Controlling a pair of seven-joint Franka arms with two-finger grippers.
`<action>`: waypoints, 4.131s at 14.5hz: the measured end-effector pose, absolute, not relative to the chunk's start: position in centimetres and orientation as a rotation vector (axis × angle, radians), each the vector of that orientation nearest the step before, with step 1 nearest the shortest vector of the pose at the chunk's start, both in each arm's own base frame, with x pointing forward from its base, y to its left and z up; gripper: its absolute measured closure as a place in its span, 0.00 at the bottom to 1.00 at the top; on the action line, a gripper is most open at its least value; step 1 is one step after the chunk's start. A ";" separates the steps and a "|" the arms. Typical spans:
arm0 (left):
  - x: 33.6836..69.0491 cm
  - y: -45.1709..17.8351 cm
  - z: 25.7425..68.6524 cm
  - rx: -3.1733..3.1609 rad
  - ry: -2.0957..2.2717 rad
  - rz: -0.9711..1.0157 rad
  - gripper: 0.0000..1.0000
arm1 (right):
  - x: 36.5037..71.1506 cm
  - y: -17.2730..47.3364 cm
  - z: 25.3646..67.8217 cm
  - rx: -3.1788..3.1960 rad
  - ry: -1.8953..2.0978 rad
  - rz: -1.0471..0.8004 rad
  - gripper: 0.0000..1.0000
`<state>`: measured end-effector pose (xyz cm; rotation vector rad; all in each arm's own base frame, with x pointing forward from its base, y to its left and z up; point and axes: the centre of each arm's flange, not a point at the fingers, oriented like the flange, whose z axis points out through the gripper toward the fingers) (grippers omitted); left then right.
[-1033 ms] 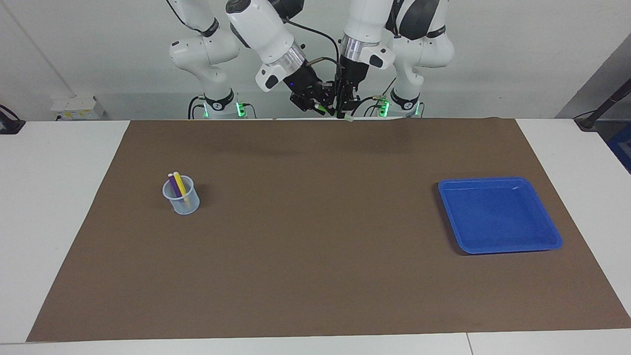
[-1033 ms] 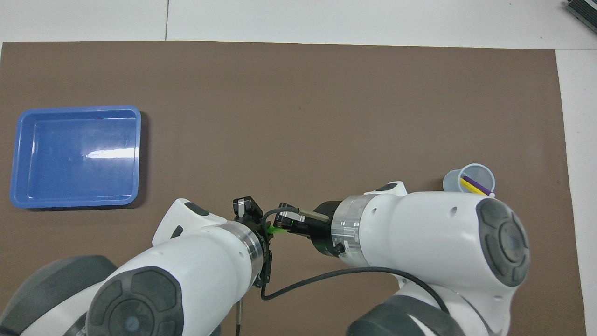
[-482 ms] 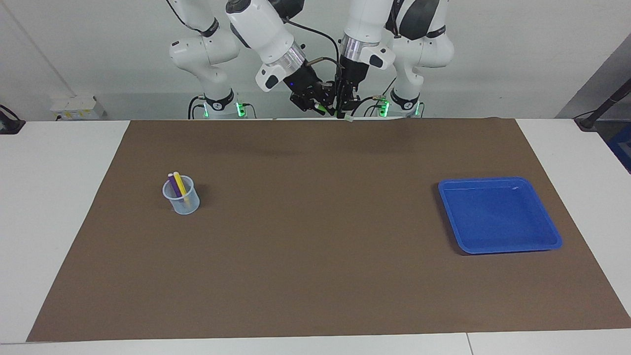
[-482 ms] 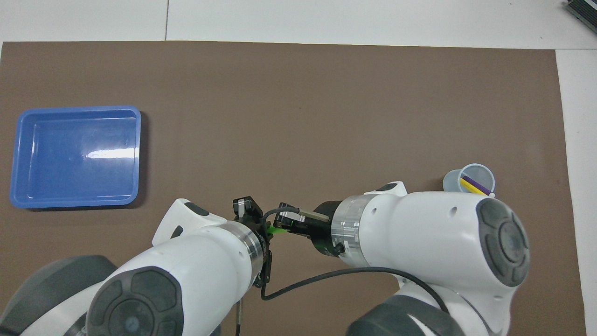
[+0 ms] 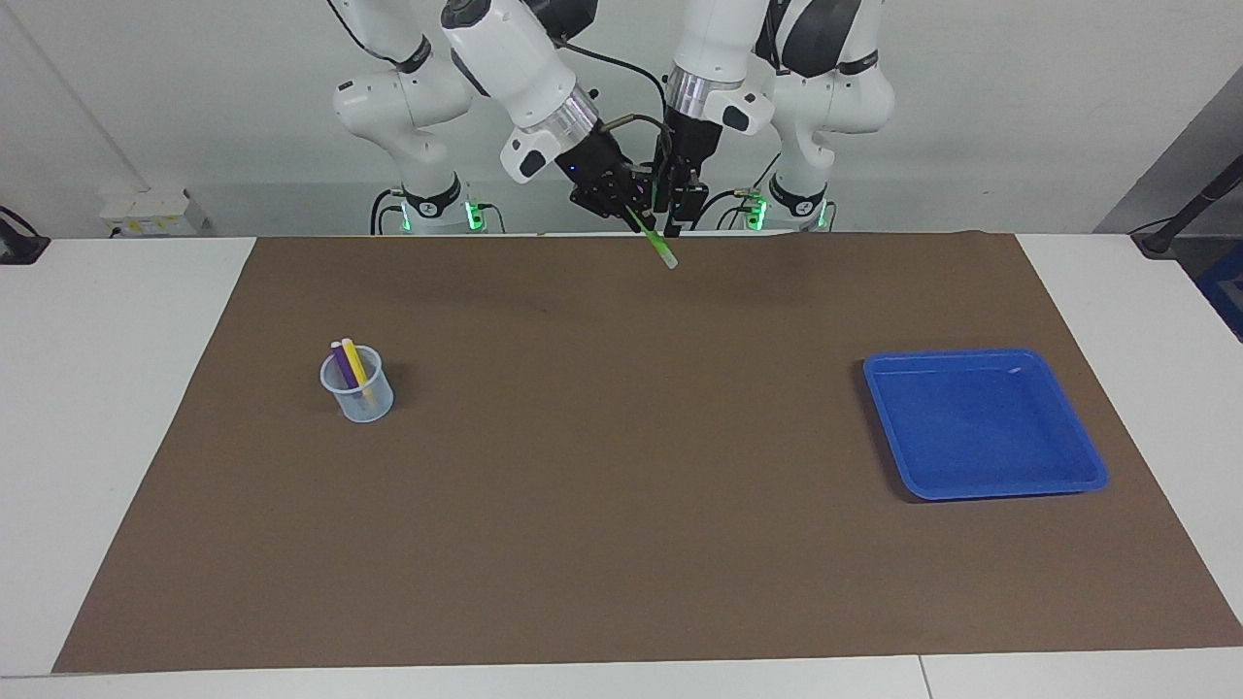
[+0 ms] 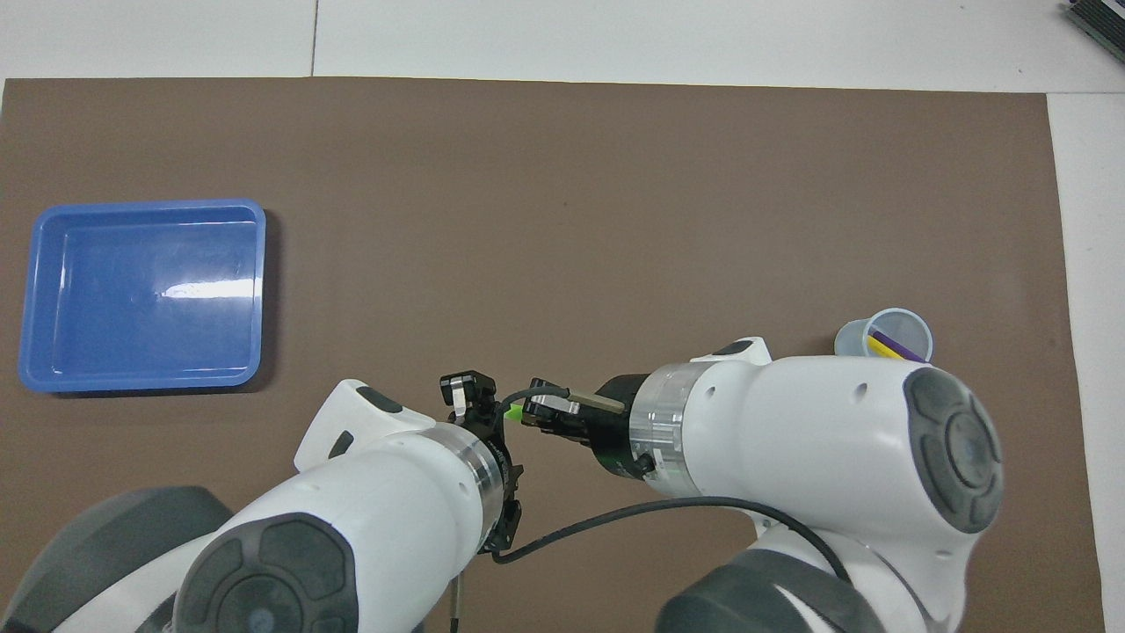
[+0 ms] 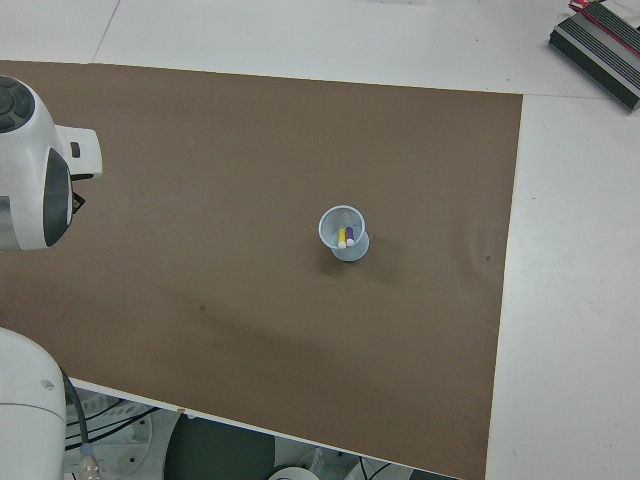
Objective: Transfer and insert pens with both arms
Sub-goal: 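Grasp the green pen tip with the right gripper beside the left gripper, then open the left gripper and pull both grippers apart, then lower the green pen into the clear cup with the right gripper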
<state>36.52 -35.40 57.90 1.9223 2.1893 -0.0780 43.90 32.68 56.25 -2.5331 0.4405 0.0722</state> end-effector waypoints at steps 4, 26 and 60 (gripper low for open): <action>36.5 -35.4 57.9 1.925 2.187 -0.078 0.37 | 44.7 30.8 55.7 -2.576 0.324 0.074 0.81; 47.3 -13.3 56.8 2.882 0.985 0.048 0.18 | 50.8 4.2 52.7 -3.070 -0.711 0.091 0.81; 46.9 -2.7 56.3 3.194 -0.072 -0.039 0.02 | 52.7 -1.9 47.2 -3.044 -0.886 0.001 0.00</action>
